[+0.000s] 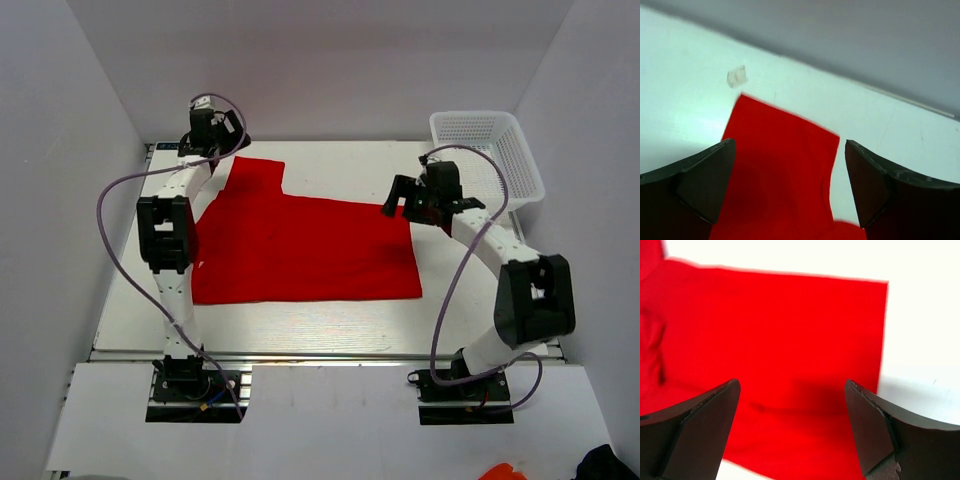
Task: Fold and stack the t-shirts
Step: Grap the side of the flattened tshirt furthest away from the robot with both arms
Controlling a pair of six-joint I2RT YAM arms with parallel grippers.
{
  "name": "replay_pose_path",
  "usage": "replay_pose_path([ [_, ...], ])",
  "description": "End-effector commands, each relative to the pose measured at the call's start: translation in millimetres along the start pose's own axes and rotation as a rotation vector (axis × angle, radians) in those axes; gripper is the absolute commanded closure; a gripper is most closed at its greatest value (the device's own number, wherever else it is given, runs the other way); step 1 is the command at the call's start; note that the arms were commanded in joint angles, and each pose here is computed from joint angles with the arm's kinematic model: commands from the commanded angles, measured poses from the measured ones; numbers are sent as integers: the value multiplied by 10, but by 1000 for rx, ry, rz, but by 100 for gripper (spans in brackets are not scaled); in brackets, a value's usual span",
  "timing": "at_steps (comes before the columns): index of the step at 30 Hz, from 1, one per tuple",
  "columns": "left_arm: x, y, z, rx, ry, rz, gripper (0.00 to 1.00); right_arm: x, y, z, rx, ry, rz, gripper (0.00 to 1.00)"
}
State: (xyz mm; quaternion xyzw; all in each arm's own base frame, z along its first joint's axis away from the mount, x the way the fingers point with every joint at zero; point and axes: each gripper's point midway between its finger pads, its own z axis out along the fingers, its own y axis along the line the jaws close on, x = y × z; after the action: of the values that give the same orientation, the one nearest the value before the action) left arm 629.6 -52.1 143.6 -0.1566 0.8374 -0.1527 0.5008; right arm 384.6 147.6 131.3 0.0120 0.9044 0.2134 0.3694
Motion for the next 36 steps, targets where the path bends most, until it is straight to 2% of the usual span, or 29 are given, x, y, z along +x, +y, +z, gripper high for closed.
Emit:
replay_pose_path([
  [1,-78,95,206,-50,24,66,0,-312,-135,154,109,-32,11,10],
  [3,-84,149,403,-55,15,118,0,-280,-241,278,144,7,17,10],
  [4,-95,224,452,-89,1,132,0,-464,-207,270,139,-29,3,10],
  [6,-115,241,547,-103,-34,186,0,-517,-242,328,150,-26,-7,10],
  [10,-205,284,728,-112,-106,212,0,-542,-333,470,167,-8,-14,10],
  [11,-40,310,840,-122,-81,217,0,-593,-315,477,163,-14,-18,10],
  [12,-141,266,873,-112,-108,225,0,-603,-350,485,169,-13,-18,10],
  [17,73,509,1029,-187,-82,247,0,-555,-406,531,175,16,-31,10],
  [20,371,610,1099,-200,-15,306,9,-553,-439,544,179,20,-53,10],
  [24,693,641,1113,-225,60,404,28,-613,-516,569,220,16,-70,10],
  [26,903,696,1110,-228,110,453,32,-572,-539,601,230,36,-64,10],
  [28,920,673,1090,-233,106,480,33,-593,-566,625,241,35,-56,10],
  [30,972,664,1085,-238,115,505,39,-574,-589,676,247,44,-48,10],
  [31,991,673,1077,-240,124,506,48,-566,-598,704,248,48,-46,10],
  [33,1010,683,1070,-243,133,507,59,-559,-607,741,254,55,-37,10],
  [36,1019,669,1073,-234,136,506,86,-508,-662,848,286,84,-17,10],
])
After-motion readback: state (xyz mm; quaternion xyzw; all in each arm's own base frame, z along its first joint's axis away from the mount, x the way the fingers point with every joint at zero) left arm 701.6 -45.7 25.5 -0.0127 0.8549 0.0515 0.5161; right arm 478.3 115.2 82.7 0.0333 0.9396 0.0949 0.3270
